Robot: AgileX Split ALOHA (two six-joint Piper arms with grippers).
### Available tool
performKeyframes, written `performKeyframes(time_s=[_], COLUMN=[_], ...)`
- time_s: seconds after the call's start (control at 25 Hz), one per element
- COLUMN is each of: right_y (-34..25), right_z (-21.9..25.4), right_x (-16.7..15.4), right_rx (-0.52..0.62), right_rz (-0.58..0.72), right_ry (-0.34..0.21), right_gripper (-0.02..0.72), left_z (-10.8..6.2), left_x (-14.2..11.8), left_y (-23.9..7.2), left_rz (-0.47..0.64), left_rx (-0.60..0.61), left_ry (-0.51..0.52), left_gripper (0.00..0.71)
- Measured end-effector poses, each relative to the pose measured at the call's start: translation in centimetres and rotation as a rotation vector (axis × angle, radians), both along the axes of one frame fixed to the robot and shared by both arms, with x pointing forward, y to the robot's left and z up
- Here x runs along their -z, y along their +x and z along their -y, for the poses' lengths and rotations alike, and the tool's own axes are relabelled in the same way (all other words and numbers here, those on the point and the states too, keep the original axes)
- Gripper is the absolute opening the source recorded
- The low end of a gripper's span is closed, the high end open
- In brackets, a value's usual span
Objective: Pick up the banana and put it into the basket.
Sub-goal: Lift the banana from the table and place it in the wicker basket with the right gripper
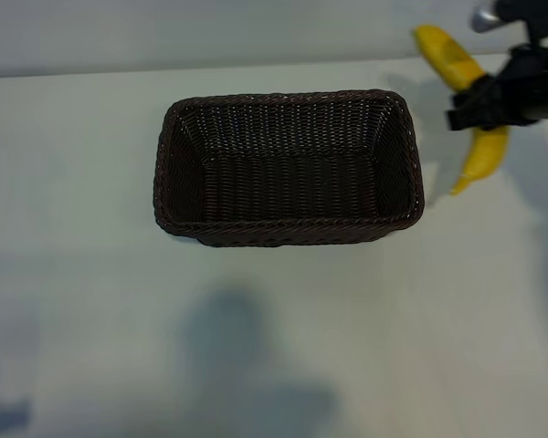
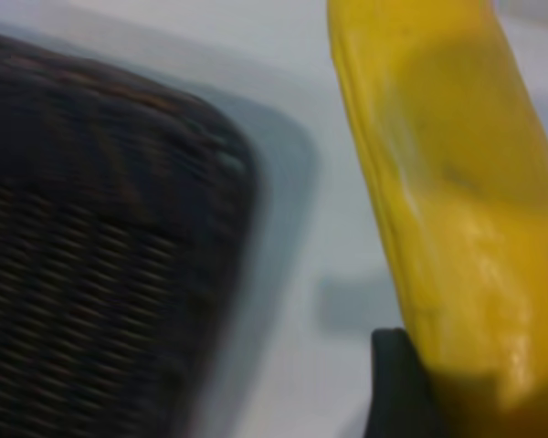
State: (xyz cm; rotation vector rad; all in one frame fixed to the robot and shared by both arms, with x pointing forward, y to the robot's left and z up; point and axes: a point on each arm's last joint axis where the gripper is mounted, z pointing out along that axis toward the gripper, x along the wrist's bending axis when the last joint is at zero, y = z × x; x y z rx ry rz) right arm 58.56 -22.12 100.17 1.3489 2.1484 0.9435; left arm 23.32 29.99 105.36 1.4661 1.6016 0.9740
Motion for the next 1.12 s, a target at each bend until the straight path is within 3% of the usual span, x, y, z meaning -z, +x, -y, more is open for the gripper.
performKeyframes(time_s=[0.28,0.6,0.88,1.12], right_y=[-0.6,-1.8,-2.4,-2.0], right_z=[-5.9,-9.6,-12.5,-13.1], right_x=[-1.8,-1.8,0.4,1.8], right_rx=[-0.127,-0.201,-0.378,-0.458], right_rz=[0.108,0.169,0.226,0.292], right_ry=[0.001,-0.016,-0.171,-0.301], right_gripper=[0.431,0.431,0.431,0.431], left_z=[0.0,0.0,0.0,0.0], left_x=[0.0,0.0,0.0,0.0], left_y=[0.0,0.0,0.0,0.0], left_rz=[0.000,0.000,0.000,0.000], left_rx=[0.000,0.000,0.001,0.001], left_ry=[0.000,0.000,0.002,0.003], left_gripper=[0.448,0.448,0.448,0.448])
